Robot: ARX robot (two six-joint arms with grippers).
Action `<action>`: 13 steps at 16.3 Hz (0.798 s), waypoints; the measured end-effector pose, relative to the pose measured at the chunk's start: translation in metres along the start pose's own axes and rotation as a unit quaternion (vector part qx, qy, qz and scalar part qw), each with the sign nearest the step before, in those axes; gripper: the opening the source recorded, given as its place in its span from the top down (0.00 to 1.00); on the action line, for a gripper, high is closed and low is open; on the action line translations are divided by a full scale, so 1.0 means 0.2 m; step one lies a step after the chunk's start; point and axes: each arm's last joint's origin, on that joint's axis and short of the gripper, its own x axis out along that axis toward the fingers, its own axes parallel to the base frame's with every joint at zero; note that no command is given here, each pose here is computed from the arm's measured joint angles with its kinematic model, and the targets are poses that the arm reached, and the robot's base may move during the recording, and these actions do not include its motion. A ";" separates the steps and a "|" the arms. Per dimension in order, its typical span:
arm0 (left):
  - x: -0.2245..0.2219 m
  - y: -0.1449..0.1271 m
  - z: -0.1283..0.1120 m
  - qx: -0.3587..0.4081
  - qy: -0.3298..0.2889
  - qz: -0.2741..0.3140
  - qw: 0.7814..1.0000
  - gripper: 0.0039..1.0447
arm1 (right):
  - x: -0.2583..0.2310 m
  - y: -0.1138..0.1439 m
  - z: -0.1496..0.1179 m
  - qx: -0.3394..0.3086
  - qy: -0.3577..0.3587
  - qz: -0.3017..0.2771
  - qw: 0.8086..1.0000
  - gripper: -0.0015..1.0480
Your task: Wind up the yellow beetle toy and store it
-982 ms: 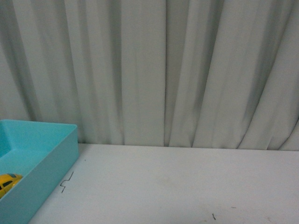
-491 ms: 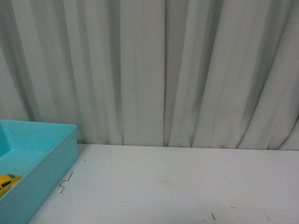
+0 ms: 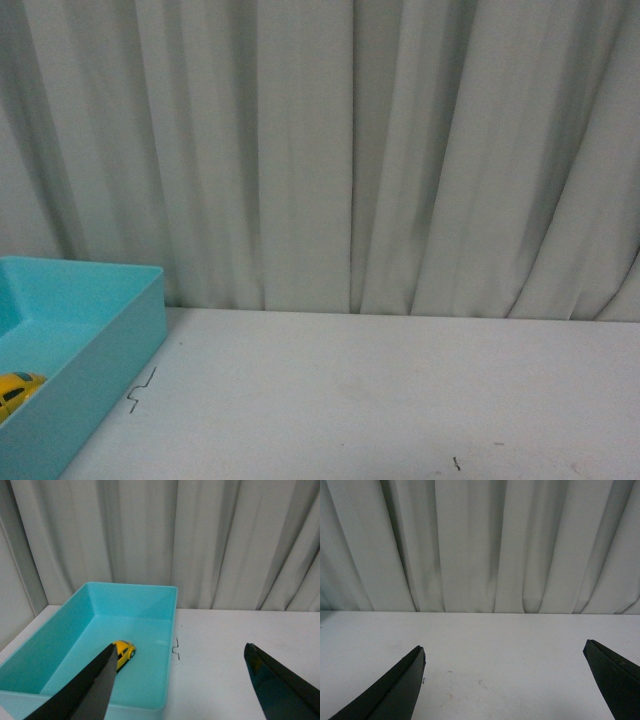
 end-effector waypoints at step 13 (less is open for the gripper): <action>0.00 0.00 0.00 0.000 0.000 0.000 1.000 0.06 | 0.00 0.00 0.00 0.000 0.000 0.000 1.000 0.06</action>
